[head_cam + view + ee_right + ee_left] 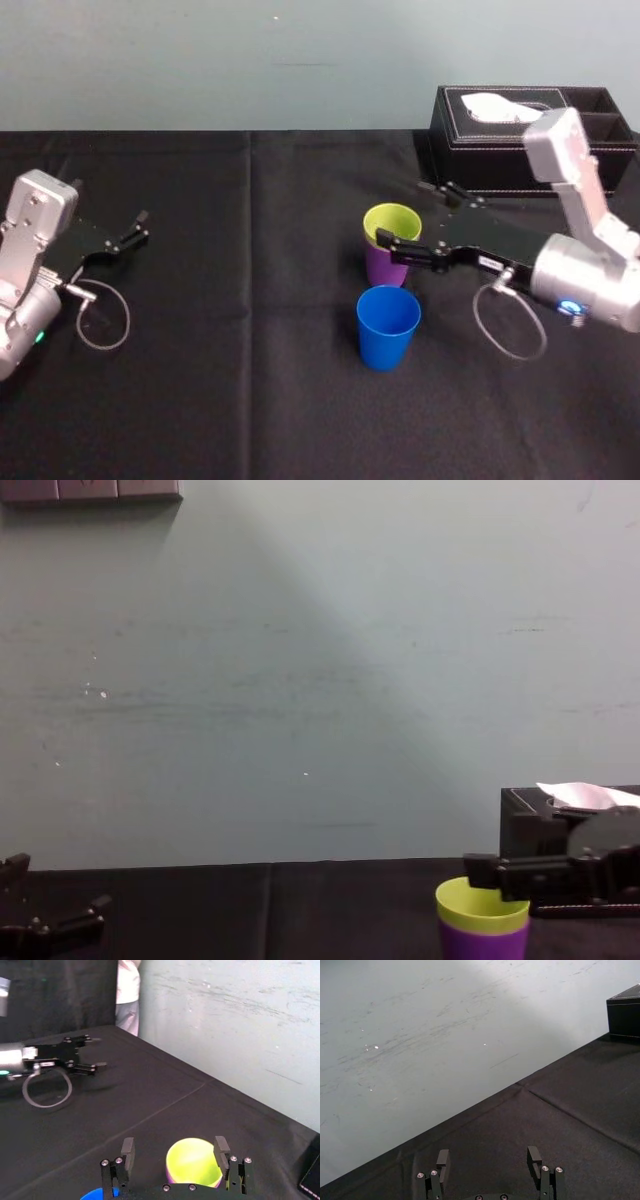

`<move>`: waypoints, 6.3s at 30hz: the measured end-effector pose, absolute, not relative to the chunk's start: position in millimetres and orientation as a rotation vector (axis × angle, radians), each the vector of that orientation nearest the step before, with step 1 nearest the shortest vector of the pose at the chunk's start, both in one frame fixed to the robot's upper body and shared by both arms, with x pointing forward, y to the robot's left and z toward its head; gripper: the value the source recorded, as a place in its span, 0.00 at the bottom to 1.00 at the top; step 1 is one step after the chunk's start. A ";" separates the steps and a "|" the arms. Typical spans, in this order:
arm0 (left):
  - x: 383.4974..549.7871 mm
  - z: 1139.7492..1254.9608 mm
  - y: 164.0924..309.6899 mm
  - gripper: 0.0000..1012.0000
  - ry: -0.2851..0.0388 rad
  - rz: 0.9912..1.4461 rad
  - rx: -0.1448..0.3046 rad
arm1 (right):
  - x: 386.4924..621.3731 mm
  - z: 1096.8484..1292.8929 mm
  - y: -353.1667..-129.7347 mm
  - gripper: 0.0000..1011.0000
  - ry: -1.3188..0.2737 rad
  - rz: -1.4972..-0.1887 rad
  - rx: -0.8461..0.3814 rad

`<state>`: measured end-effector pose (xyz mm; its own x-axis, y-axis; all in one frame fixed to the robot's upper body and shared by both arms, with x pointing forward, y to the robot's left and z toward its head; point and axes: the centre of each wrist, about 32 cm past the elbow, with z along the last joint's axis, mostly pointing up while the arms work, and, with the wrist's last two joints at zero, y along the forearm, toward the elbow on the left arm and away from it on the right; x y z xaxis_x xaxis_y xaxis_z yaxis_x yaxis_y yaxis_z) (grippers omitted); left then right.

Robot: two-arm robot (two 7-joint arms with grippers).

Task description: Stack the three plastic cups sequentially using one hand.

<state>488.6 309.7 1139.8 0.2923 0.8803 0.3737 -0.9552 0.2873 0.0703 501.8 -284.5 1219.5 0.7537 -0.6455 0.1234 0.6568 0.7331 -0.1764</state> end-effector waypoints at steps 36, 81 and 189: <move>488.6 1139.8 309.7 1.00 -0.285 1.248 0.304 | 436.4 1160.4 -333.0 0.99 0.013 -0.512 -0.301; 488.6 1139.8 309.7 1.00 -0.285 1.248 0.305 | 482.6 1157.1 -289.9 0.99 0.007 -0.474 -0.304; 488.6 1139.8 309.6 1.00 -0.285 1.248 0.304 | 539.9 1260.4 -288.9 0.72 0.041 -0.677 -0.288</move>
<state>488.6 309.6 1139.8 0.2923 0.8803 0.3738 -0.9552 0.2874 0.0702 539.9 -288.9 1260.4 0.7804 -0.6228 0.0560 0.6116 0.7416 -0.2756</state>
